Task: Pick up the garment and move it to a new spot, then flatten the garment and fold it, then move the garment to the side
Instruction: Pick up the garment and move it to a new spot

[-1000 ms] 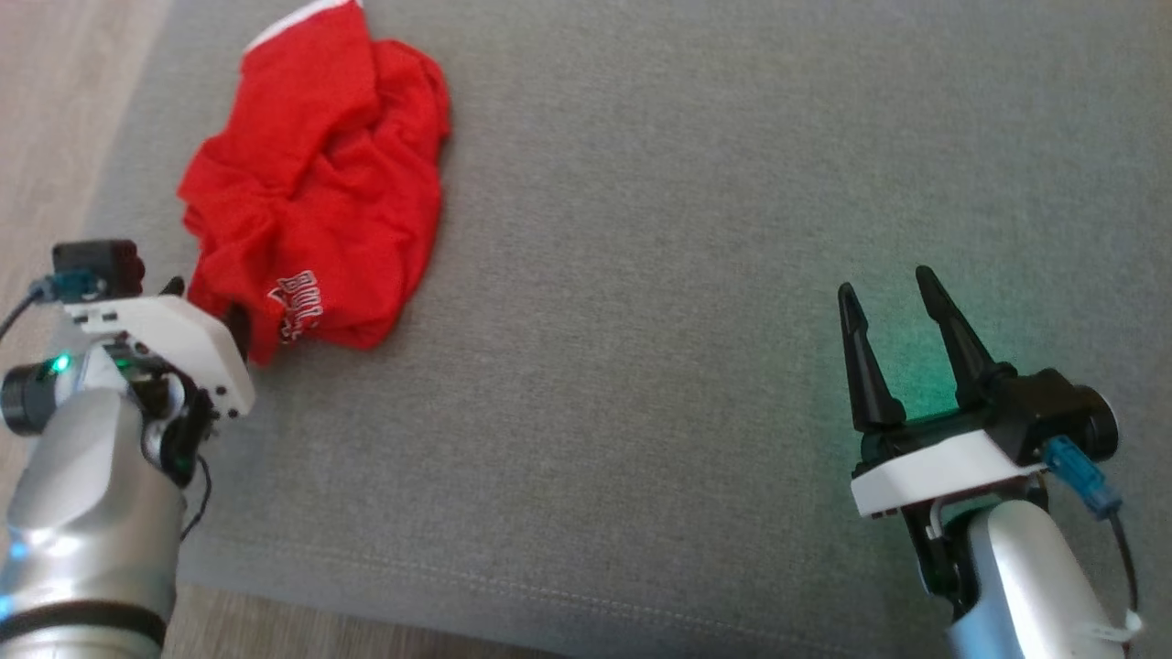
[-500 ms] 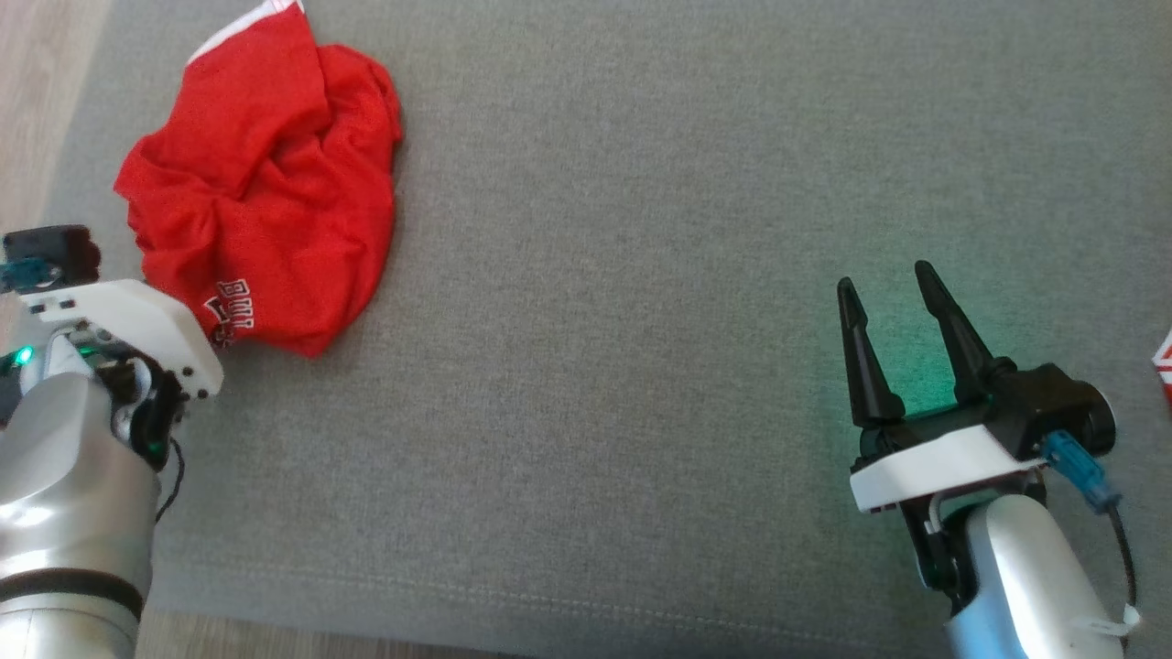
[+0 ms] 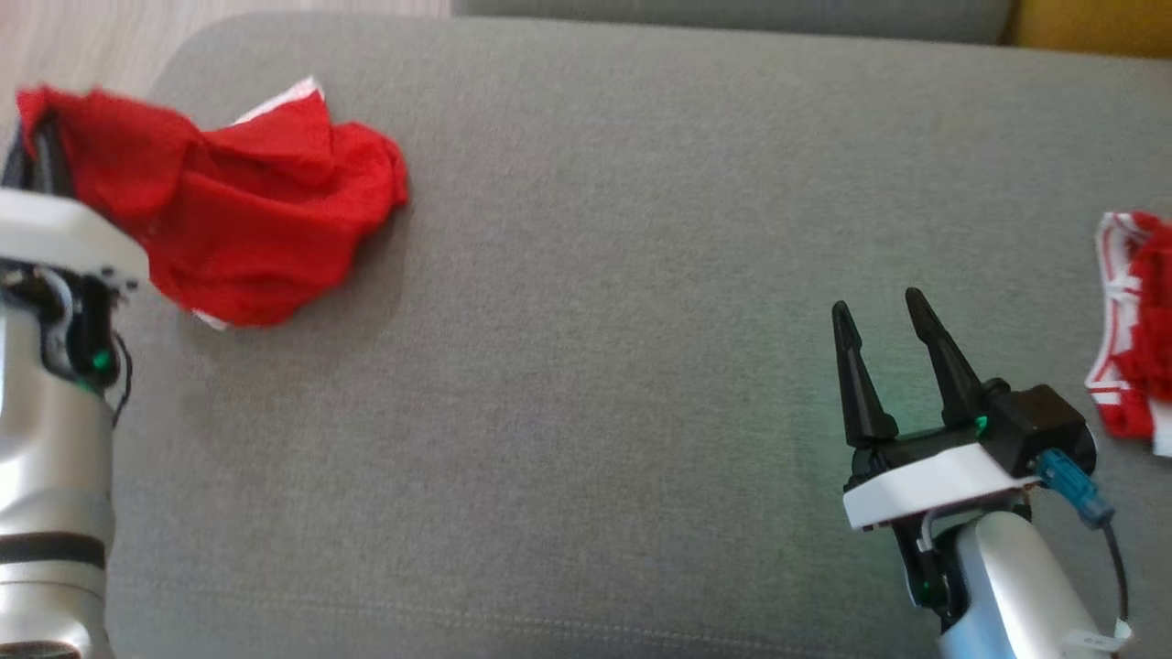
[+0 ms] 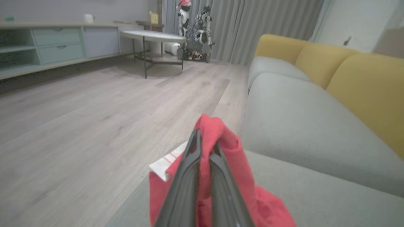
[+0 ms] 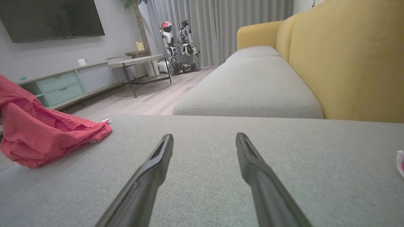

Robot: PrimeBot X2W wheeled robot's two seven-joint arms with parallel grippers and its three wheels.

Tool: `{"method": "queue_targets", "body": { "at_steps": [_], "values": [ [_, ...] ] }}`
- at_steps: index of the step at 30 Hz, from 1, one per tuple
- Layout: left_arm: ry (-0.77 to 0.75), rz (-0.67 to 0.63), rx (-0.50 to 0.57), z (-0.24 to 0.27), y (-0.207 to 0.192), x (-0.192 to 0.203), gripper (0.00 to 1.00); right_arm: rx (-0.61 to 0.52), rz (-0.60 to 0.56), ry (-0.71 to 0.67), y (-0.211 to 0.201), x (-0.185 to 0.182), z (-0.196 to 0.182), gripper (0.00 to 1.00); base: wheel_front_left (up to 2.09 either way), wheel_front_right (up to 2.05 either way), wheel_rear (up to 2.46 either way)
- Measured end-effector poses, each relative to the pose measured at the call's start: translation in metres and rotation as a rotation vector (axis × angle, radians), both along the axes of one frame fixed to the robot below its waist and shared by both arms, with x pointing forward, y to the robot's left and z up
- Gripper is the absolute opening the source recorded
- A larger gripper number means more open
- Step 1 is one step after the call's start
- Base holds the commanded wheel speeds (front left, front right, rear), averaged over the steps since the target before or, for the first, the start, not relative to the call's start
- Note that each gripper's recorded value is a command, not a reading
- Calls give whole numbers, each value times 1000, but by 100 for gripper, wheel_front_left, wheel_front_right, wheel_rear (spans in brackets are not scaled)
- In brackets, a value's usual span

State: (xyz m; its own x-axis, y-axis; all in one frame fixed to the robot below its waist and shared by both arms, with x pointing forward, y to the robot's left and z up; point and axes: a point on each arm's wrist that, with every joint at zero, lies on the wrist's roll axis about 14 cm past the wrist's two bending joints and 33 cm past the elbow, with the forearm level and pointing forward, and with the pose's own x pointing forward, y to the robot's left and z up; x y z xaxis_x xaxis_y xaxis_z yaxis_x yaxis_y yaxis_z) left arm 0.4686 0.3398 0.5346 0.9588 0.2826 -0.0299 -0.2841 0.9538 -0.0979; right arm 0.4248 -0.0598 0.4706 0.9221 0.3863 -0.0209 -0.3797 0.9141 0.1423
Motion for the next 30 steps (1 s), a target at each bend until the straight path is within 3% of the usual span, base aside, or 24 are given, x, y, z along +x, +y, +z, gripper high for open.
{"method": "queue_targets", "body": {
  "at_steps": [7,14,17,18,19,21,27,28,29,30],
  "values": [
    [-202,-103,17,75,-51,24,0,5,-60,-15,-22,-13,8,100,0,0,0],
    [-245,-395,60,104,-177,46,0,20,-152,-30,-53,-21,15,100,0,0,0],
    [-234,-554,55,101,-247,45,0,19,-204,-36,-71,-25,17,100,0,0,0],
    [-234,-554,55,101,-247,45,0,19,-204,-36,-71,-25,17,100,0,0,0],
    [-219,-661,64,95,-292,40,0,23,-246,-42,-85,-28,19,100,0,0,0],
    [-208,-767,78,88,-334,31,0,29,-292,-53,-101,-30,23,100,0,0,0],
    [-40,-1000,54,21,-420,-4,0,40,-385,-75,-133,-36,32,100,0,0,0],
    [-15,-1030,25,13,-432,-12,32,39,-394,-71,-136,-38,31,100,0,0,0],
    [8,-1057,13,5,-443,-19,100,41,-402,-66,-138,-41,30,100,0,0,0],
    [28,-1079,-5,0,-453,-24,100,38,-410,-63,-141,-43,29,100,0,0,0]
  ]
}}
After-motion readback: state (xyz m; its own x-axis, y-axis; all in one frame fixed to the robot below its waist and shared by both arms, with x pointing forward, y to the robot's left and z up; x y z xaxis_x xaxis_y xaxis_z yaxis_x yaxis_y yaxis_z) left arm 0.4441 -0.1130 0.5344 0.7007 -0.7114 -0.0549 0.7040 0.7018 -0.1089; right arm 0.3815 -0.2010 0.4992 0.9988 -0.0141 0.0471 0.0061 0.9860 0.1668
